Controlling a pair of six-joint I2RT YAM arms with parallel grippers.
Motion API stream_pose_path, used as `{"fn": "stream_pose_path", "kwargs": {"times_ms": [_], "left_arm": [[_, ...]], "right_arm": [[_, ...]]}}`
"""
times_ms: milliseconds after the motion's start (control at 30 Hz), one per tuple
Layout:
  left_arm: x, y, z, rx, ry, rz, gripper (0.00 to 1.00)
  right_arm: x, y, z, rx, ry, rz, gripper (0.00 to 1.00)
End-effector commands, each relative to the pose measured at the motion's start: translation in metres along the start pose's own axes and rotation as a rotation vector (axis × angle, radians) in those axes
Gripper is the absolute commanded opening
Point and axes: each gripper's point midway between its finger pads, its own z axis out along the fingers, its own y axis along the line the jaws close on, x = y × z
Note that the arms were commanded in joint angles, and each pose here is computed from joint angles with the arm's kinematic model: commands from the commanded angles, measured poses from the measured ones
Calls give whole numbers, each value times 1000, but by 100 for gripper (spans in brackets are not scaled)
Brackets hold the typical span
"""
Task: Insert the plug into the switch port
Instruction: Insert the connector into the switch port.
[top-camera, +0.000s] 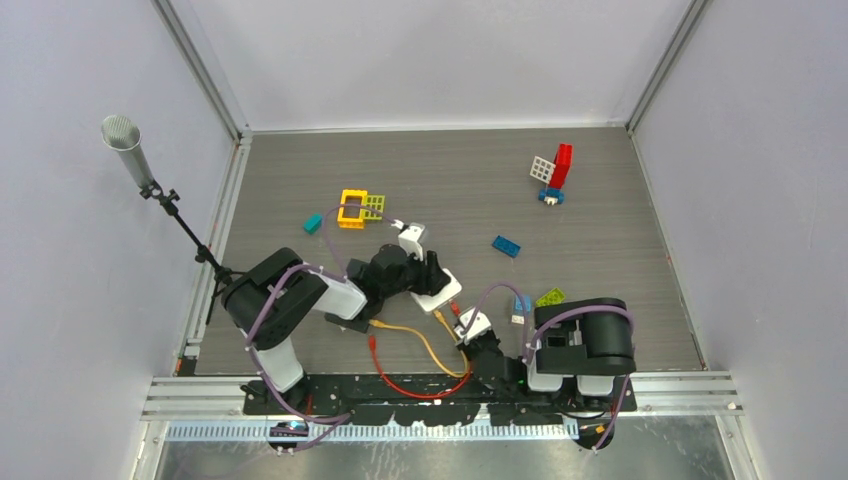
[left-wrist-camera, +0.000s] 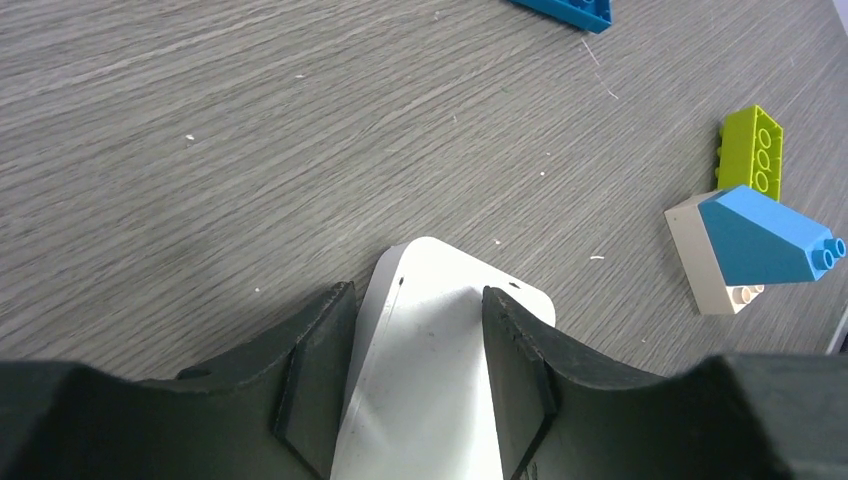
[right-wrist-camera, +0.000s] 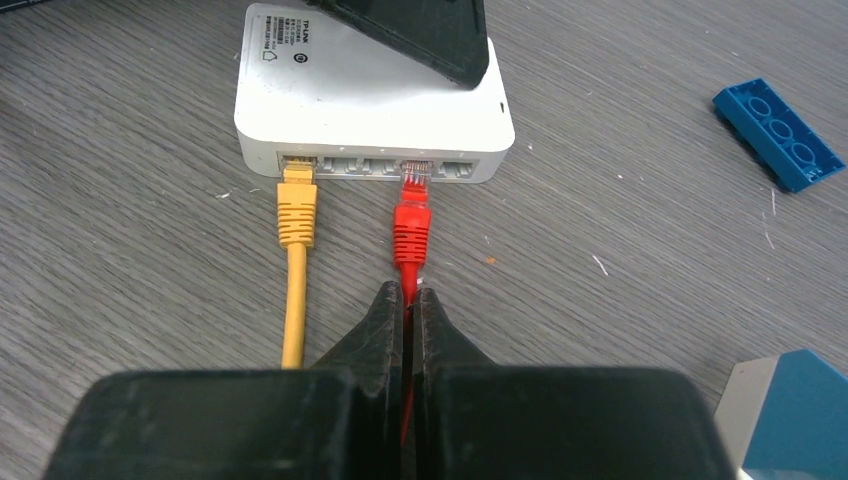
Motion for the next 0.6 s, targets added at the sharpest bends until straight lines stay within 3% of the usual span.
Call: {"fn": "stream_pose_path", "kwargs": {"times_ms": [0, 567], "left_arm": [[79, 19, -17, -46, 279, -3, 52], [79, 8, -25, 22, 300, 40, 52]], "right_arm": [[8, -8, -5, 16, 5, 5, 0], [3, 2, -14, -8, -25, -22, 1]]}}
